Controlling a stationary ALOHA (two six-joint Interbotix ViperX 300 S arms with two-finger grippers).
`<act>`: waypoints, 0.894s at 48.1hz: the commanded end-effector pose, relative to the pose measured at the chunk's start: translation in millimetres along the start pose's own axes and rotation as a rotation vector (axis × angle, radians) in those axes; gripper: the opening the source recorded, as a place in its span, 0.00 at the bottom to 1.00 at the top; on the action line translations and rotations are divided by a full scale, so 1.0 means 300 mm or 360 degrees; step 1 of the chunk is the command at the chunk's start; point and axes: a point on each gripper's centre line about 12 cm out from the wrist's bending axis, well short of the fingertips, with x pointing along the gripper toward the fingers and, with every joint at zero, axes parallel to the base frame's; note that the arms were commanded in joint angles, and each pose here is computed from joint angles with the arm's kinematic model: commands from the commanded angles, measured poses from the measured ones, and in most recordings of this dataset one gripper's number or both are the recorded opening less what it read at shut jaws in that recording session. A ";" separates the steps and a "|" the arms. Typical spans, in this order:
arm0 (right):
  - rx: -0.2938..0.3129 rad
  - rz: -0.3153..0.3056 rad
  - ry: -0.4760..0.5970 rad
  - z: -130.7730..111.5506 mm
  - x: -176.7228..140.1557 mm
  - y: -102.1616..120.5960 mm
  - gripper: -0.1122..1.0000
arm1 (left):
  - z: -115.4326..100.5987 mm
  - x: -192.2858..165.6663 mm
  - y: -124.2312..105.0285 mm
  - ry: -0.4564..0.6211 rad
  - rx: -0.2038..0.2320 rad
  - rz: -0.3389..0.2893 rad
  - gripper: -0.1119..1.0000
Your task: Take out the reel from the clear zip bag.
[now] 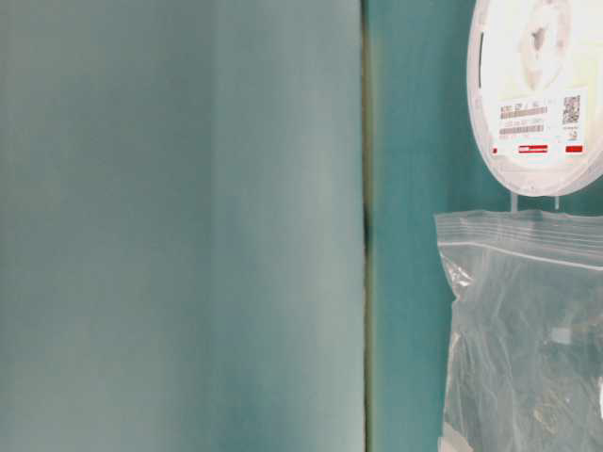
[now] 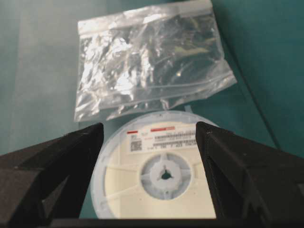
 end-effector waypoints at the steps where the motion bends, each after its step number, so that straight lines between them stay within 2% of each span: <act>1: -0.0010 0.0013 -0.0034 0.026 -0.001 0.008 0.88 | 0.028 0.001 -0.006 -0.0031 0.0006 -0.0007 0.93; 43: -0.0011 0.0028 -0.0050 0.031 -0.002 0.013 0.87 | 0.034 -0.006 -0.007 -0.0045 -0.0014 -0.0010 0.93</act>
